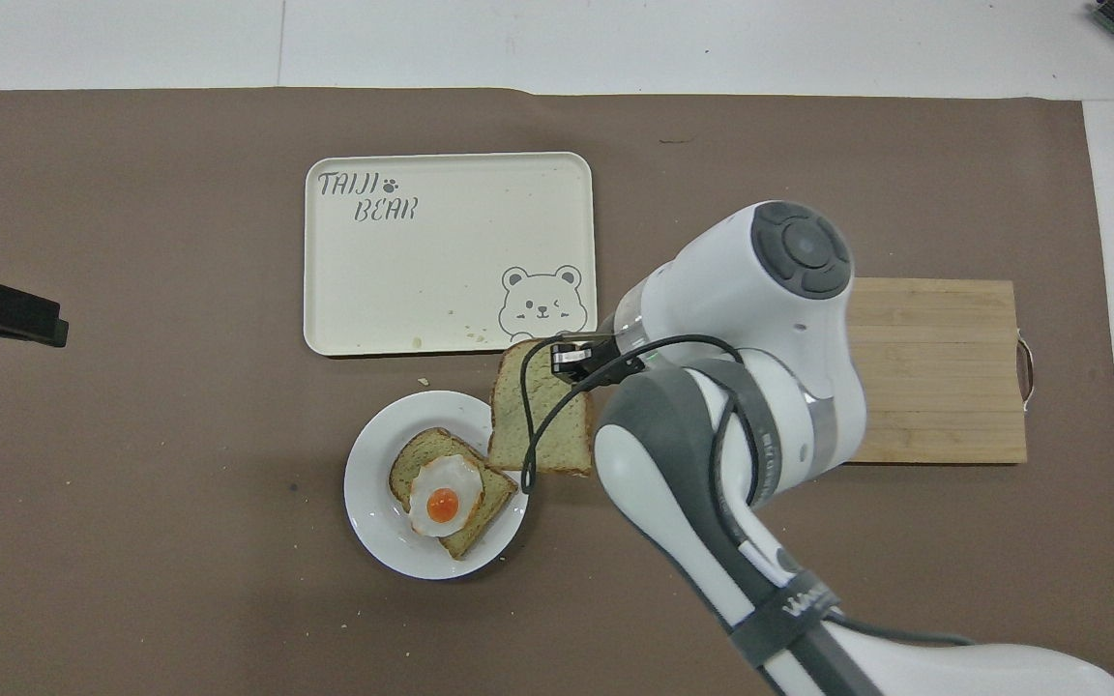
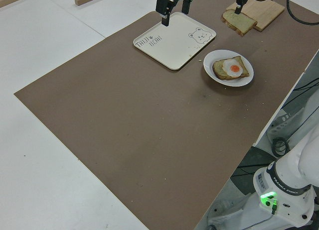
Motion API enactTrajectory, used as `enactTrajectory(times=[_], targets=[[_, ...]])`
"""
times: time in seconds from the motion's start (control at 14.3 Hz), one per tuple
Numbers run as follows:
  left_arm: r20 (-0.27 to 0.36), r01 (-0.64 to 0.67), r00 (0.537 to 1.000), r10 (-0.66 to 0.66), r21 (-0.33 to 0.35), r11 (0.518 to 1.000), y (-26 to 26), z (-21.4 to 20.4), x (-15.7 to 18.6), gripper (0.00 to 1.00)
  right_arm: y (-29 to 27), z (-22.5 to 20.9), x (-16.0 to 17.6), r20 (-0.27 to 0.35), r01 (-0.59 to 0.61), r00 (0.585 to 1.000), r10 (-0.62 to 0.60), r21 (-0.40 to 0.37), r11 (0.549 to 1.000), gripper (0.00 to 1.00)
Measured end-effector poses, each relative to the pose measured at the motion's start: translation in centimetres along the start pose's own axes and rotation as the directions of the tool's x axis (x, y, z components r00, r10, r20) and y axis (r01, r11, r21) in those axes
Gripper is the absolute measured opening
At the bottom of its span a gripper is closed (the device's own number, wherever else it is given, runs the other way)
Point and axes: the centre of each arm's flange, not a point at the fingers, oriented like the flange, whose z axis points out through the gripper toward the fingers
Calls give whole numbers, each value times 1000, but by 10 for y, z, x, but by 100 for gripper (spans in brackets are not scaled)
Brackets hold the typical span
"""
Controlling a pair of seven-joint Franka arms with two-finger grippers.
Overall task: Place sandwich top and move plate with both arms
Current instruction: 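Carry the bread slice with the right gripper over the egg toast, then lower the bread onto the egg and open the right gripper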
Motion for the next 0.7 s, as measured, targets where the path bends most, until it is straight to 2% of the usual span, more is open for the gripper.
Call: enactTrajectory(times=[0.28,0.42,0.7], targets=[[0,0,1000,0,0,1000,0,0,0,100,-55,67,-19,-23,21,1000,-20,14,1000,7],[0,0,1000,0,0,1000,0,0,0,100,-70,93,-31,-5,46,999,-46,1,999,7],[0,0,1000,0,0,1000,0,0,0,100,-86,119,-46,16,130,991,-129,-12,991,7]])
